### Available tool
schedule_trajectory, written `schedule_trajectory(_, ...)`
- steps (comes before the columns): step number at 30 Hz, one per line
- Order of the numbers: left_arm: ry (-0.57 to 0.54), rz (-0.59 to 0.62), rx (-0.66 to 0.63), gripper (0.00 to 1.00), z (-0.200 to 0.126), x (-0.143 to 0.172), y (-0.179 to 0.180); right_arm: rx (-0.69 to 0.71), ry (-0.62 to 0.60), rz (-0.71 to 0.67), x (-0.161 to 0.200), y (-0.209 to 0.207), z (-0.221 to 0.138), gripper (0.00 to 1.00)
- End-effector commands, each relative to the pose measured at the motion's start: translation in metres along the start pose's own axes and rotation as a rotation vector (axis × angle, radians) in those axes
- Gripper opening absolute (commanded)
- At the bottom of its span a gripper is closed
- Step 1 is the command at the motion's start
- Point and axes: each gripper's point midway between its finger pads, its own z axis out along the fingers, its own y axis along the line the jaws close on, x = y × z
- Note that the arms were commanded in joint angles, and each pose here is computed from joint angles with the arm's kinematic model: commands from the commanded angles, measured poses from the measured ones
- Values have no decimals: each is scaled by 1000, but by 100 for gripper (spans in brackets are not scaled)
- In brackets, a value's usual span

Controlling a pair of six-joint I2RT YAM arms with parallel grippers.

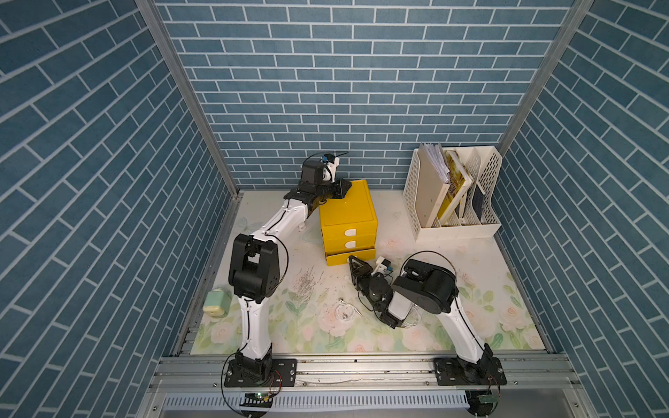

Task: Place the wired earphones into the drawer by color
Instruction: Open the drawer in the storage box.

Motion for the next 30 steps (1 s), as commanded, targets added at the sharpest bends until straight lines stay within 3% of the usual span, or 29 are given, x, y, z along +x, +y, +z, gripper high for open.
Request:
schedule_trajectory(1,335,-202,-181,21,11,121,66,212,-36,-75,-11,-60,-22,29)
schedule_trajectory(20,340,-222,-222,21,5,132,70,291,35,-68,18,-53,-87,29)
schedule_trajectory(30,339,-218,-232,21,5,132,66,327,56,-67,30,-54,-105,29)
